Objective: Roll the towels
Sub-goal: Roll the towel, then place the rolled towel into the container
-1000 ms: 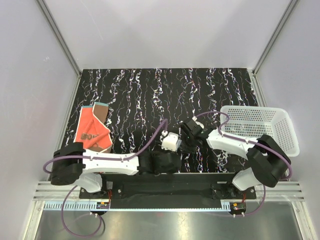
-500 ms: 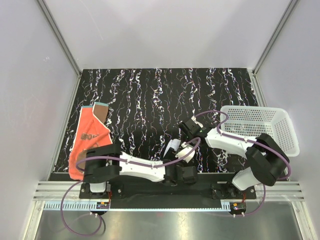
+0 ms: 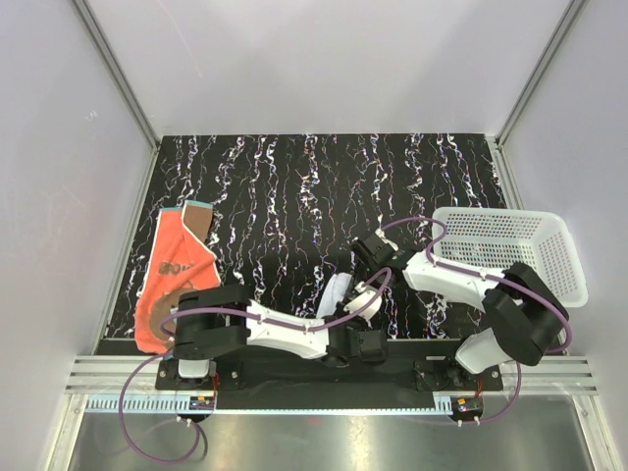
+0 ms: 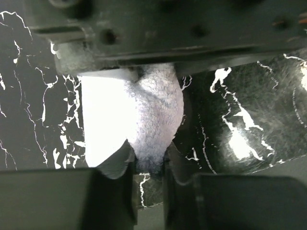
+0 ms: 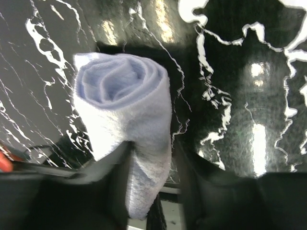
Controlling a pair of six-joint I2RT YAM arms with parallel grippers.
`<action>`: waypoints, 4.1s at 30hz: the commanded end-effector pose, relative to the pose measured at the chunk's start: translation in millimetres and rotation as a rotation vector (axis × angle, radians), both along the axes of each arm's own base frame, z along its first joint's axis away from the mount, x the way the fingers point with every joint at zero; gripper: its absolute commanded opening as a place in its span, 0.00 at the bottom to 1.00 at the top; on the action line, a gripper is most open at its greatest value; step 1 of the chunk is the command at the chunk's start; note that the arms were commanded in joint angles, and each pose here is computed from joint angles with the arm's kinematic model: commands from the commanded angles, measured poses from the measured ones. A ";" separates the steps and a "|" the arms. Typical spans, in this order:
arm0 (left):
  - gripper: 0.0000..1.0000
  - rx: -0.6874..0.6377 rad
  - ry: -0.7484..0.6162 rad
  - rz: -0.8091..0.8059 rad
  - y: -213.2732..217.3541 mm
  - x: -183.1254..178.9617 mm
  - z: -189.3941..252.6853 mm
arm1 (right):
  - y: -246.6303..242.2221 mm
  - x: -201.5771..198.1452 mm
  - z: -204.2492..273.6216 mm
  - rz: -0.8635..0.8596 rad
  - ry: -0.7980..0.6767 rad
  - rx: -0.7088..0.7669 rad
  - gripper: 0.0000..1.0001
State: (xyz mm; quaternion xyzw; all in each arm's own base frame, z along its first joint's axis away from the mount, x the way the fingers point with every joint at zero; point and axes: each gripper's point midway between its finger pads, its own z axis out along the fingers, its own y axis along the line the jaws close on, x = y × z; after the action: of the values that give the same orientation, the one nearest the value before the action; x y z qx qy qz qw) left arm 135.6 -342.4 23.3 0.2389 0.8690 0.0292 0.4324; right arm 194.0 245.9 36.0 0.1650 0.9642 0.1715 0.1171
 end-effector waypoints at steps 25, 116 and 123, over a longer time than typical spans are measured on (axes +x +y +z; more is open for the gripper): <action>0.00 -0.618 0.410 0.061 41.9 -9.6 -8.7 | -31.9 37.1 97.3 -0.095 -0.291 0.272 0.78; 0.85 -0.654 0.227 0.078 153.8 18.0 124.7 | -291.5 80.1 90.5 -0.297 0.028 -0.753 0.00; 0.88 -0.672 0.201 0.082 158.4 18.4 133.9 | -203.2 110.6 45.1 -0.076 -0.057 -0.266 0.00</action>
State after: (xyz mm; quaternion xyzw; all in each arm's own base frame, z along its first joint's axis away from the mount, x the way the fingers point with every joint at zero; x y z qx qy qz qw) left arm 145.3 -183.6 132.4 0.0595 0.8919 -0.2560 0.3681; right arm 276.7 -15.1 82.5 0.2200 0.9567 -0.1328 0.1368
